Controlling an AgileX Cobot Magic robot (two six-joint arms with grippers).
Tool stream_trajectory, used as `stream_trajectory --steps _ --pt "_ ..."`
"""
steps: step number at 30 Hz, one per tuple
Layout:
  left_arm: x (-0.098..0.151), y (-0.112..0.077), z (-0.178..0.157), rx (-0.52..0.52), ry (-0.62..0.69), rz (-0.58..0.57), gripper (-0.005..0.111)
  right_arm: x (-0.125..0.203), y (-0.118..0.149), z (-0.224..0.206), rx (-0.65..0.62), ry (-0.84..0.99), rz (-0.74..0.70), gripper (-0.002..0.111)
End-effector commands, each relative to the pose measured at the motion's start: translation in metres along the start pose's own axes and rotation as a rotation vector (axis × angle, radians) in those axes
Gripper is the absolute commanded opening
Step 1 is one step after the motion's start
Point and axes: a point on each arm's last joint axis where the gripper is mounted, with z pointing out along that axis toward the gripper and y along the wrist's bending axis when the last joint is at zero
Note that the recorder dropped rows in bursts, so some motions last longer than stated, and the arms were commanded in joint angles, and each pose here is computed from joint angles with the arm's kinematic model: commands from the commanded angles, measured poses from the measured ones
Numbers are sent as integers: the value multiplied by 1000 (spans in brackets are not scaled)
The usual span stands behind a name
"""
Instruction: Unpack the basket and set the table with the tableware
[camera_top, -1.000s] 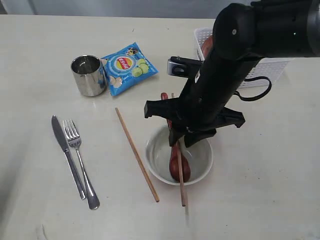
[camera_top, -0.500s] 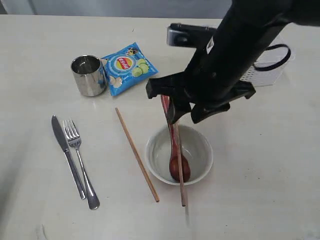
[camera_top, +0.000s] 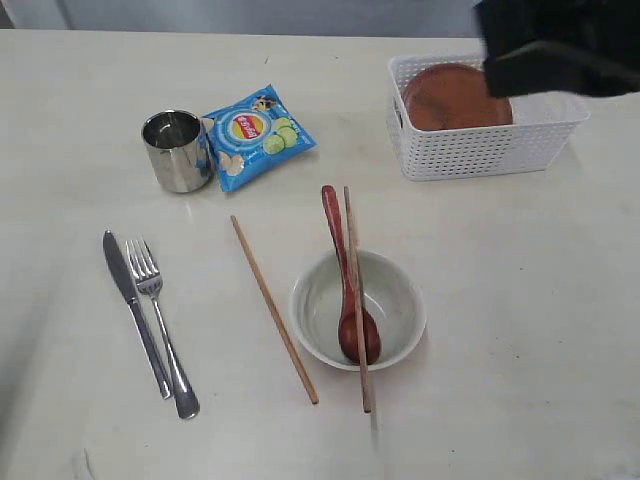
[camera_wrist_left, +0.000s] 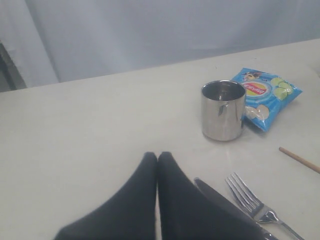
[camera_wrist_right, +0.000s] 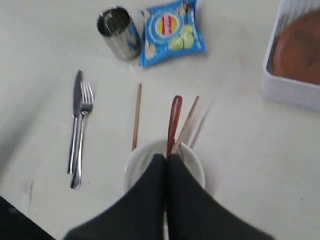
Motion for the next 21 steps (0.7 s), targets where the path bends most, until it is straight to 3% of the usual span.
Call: stream_trajectory --steps 1,9,21 --pt "1 -1 0 10 -2 -8 0 13 -5 -58 -6 -201 -44 -1" --pt "1 -1 0 10 -2 -8 0 50 -14 -131 -34 -485 -65 -1" --pt "-1 1 0 -14 -23 65 0 71 -18 -151 -40 -520 -69 -1"
